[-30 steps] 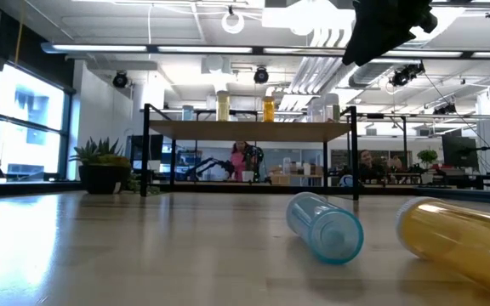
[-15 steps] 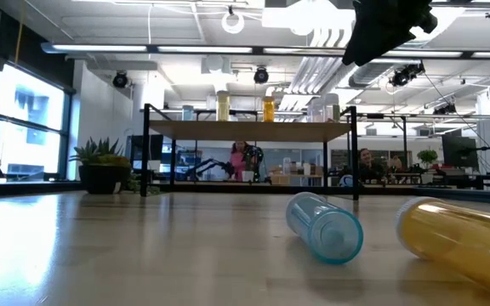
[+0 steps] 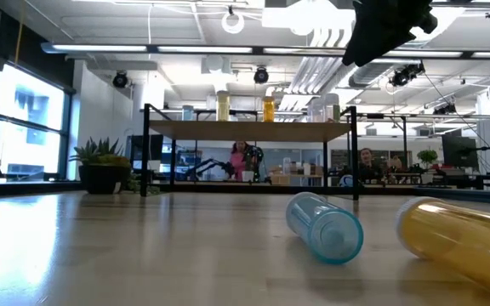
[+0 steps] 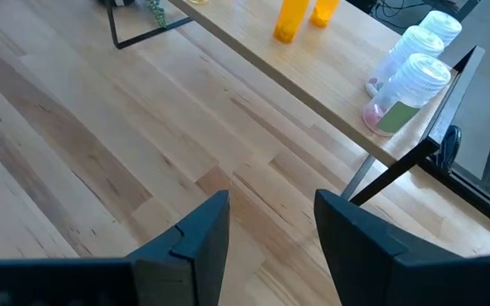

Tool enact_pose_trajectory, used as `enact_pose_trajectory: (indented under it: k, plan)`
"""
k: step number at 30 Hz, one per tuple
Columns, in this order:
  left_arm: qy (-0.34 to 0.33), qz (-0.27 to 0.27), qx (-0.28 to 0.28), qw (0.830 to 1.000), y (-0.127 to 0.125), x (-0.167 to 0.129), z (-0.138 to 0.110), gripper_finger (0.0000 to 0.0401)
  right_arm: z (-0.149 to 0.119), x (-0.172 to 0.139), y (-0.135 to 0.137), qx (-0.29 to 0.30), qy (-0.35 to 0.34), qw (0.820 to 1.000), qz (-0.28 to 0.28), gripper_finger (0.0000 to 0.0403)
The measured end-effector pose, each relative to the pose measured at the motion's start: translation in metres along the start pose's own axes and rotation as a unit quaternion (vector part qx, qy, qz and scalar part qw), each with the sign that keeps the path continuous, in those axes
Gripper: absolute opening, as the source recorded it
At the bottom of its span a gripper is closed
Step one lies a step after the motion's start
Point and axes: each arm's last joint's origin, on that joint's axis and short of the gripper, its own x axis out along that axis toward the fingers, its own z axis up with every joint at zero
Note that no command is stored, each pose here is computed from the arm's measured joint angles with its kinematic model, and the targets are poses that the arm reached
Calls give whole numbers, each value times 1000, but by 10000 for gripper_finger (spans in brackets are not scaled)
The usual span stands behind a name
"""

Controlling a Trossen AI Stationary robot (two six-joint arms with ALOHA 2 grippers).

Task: Pick and place medicine bottles onto shelf by color
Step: Put the left blue pill bottle on the shelf aligned with the blue pill bottle

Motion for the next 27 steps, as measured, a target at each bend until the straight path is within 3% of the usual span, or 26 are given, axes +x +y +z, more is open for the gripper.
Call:
enact_pose_trajectory:
  k: [7,21,27]
  plan:
    - [9,-7,-1,1000,0,0,0,206,0,0,0,0,0,1000,0,165]
    - [10,-10,3,1000,0,0,0,121,-1,0,1,8,14,1000,9,165]
    - [5,-9,9,1000,0,0,1,108,0,0,1,10,13,1000,11,165]
